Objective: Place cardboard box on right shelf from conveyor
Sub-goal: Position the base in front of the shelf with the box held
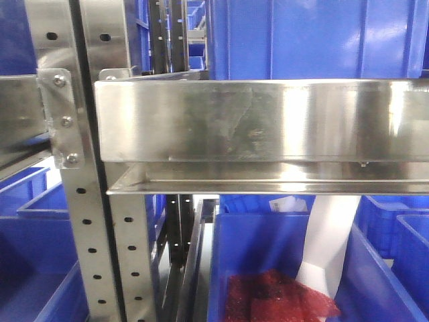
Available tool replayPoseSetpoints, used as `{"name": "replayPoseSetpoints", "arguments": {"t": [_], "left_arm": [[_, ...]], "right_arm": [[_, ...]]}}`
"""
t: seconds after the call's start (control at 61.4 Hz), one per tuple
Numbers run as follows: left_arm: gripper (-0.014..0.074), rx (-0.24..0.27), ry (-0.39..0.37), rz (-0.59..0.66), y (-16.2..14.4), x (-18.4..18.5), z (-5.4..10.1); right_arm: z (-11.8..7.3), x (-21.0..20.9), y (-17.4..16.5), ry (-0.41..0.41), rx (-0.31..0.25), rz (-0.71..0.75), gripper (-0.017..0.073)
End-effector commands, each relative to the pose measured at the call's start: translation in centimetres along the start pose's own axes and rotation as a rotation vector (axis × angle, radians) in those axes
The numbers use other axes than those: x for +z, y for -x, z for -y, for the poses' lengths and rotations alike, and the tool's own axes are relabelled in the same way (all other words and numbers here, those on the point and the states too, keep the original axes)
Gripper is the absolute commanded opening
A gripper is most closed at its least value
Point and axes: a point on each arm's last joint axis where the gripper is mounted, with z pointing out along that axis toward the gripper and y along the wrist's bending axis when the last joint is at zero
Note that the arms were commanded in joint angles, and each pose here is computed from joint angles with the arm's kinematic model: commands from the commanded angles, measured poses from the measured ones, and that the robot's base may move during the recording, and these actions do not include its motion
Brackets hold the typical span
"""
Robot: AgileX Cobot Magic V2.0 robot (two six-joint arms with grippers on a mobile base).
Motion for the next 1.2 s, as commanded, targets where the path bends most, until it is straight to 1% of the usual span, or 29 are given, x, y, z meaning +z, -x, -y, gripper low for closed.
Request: {"name": "replayPoseSetpoints", "arguments": {"t": [0.0,0.407,0.553,0.667,0.716,0.749,0.895,0.977,0.993,1.042,1.074,1.188], "left_arm": [[-0.0116,-0.006,-0.002,0.089,0.6,-0.1,0.0],[-0.0116,-0.006,-0.002,0.089,0.6,-0.1,0.0],[-0.0116,-0.006,-0.002,0.089,0.6,-0.1,0.0],[-0.0116,-0.006,-0.002,0.089,0.6,-0.1,0.0],[-0.0116,-0.006,-0.002,0.089,0.6,-0.1,0.0],[-0.0116,-0.006,-0.002,0.089,0.6,-0.1,0.0],[-0.0116,-0.006,-0.002,0.089,0.6,-0.1,0.0],[-0.0115,-0.006,-0.002,0.089,0.6,-0.1,0.0],[-0.0115,-0.006,-0.002,0.089,0.6,-0.1,0.0],[-0.0116,-0.006,-0.002,0.089,0.6,-0.1,0.0],[-0.0116,-0.006,-0.002,0.089,0.6,-0.1,0.0],[-0.0116,-0.006,-0.002,0.089,0.6,-0.1,0.0]], "right_arm": [[0.1,-0.2,1.6,-0.013,-0.008,0.109,0.0148],[0.0,-0.2,1.6,-0.012,-0.007,0.109,0.0148],[0.1,-0.2,1.8,-0.013,-0.007,0.129,0.0148],[0.1,-0.2,2.0,-0.022,-0.02,0.154,0.0148],[0.2,0.0,2.2,-0.032,-0.054,0.159,0.0148],[0.3,0.3,2.3,-0.041,-0.092,0.153,0.0148],[0.4,2.1,3.5,-0.049,-0.229,0.103,0.015],[0.5,3.6,4.5,-0.049,-0.32,0.061,0.015],[0.6,4.0,4.8,-0.049,-0.349,0.051,0.015],[0.6,4.8,5.5,-0.043,-0.405,0.038,0.015],[0.6,5.4,6.1,-0.036,-0.453,0.033,0.015],[0.3,7.4,7.8,-0.008,-0.642,0.032,0.015]]}}
